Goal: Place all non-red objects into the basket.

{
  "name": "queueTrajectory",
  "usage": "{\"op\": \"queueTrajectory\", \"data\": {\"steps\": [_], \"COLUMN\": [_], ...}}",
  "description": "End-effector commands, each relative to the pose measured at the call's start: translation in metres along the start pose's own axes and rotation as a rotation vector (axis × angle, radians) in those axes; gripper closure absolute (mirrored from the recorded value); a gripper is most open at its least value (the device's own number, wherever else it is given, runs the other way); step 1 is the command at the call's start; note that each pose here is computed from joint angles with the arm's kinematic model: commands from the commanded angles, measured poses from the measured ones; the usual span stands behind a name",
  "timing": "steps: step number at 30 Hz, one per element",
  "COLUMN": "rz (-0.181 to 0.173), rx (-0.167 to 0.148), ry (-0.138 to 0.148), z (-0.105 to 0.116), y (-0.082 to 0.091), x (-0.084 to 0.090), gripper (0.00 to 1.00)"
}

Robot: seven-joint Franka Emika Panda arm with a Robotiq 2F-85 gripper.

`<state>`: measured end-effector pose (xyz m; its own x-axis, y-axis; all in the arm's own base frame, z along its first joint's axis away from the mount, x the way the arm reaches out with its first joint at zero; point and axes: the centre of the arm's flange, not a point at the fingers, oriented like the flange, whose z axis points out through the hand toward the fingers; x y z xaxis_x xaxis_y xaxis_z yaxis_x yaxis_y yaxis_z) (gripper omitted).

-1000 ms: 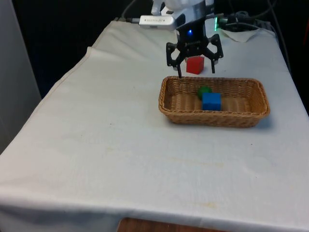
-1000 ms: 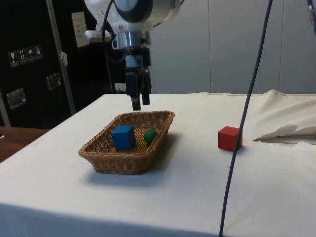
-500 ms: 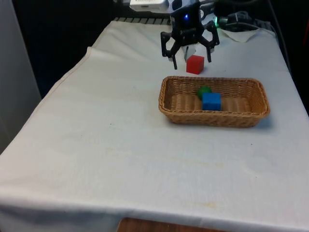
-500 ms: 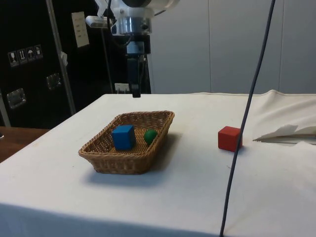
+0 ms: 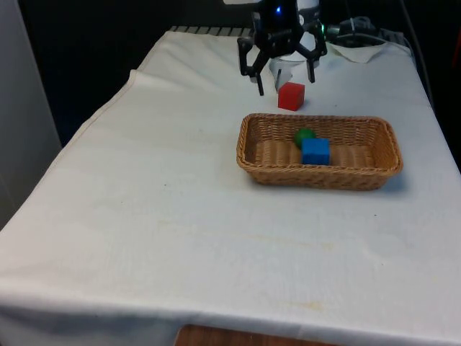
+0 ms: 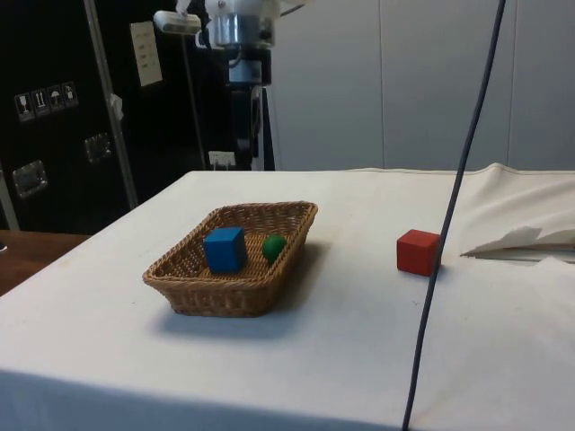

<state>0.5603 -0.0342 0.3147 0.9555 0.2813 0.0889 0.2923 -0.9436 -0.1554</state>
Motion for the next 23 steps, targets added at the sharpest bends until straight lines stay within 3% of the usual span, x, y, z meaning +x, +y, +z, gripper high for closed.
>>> {"op": "queueTrajectory", "data": {"steps": [1,6,14,15,17,22,23], "rz": [-0.008,-0.031,-0.056,-0.060,-0.051,-0.018,-0.027], "rx": [-0.014,-0.011,-0.038,-0.027,-0.042,-0.038,-0.031], "ry": [0.005,0.012,0.020,0.027,0.021,0.038,0.044], "z": [-0.003,-0.011,-0.030,-0.027,-0.035,-0.053,-0.049], "y": [-0.003,-0.008,-0.021,-0.020,-0.022,-0.024,-0.025], "x": [0.000,0.003,0.008,0.008,0.008,0.009,0.009], "gripper": [0.00,0.00,0.00,0.00,0.00,0.00,0.00]}}
